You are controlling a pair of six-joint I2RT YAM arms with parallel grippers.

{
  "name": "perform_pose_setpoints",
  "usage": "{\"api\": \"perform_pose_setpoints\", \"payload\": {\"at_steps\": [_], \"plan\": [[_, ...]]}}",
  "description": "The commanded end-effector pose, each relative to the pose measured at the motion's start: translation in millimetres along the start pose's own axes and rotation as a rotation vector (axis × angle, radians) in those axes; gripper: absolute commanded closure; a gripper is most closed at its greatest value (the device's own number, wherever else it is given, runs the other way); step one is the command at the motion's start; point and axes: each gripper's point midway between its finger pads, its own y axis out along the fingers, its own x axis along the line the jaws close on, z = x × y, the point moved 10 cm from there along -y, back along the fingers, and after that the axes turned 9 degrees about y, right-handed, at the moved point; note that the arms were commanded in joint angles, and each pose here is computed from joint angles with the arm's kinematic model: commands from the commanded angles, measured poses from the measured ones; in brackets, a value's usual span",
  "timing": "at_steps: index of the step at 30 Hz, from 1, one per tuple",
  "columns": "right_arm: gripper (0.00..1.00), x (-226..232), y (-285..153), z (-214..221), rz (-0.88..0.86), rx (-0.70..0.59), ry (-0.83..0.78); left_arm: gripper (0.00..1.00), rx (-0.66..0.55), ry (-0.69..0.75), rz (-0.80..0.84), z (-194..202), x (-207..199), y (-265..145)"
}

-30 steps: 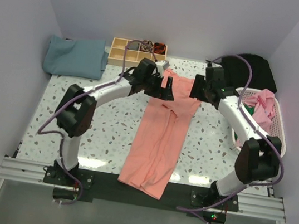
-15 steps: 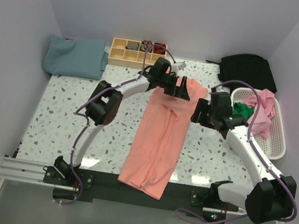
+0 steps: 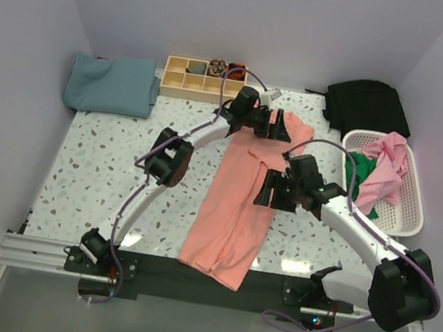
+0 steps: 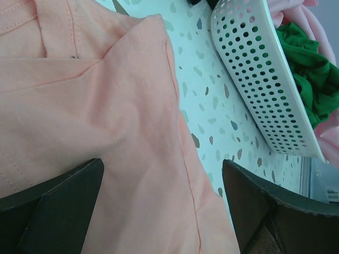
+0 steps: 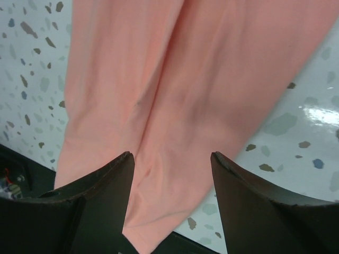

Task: Fold and stack the t-shirts
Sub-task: Rotate the tshirt 90 degrees

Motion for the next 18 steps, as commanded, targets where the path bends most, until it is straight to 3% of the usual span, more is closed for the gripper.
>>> {"api": "perform_pose_setpoints", "payload": {"at_steps": [1,4,8,12,18], "plan": [[0.36,18.2,9.1,8.8,-0.163,0.065,0.017,0.00,-0.066,-0.017,-0.050,10.2,15.5,24.4],[0.35,24.0,22.4,18.1,-0.179,0.131,0.013,0.00,-0.113,0.003,-0.069,6.2,19.9,27.1],[0.36,17.1,45.6,30.9,-0.001,0.173,0.012,0.00,-0.135,0.016,-0.080,2.6,23.4,25.5],[0.36,-0.7,60.2,34.2,0.187,0.151,0.051,0.00,-0.172,0.033,-0.113,-7.2,28.9,19.2],[0.36,-19.5,65.0,21.1,0.457,0.014,0.025,0.00,-0.270,0.024,-0.143,-28.3,40.0,7.1]]}}
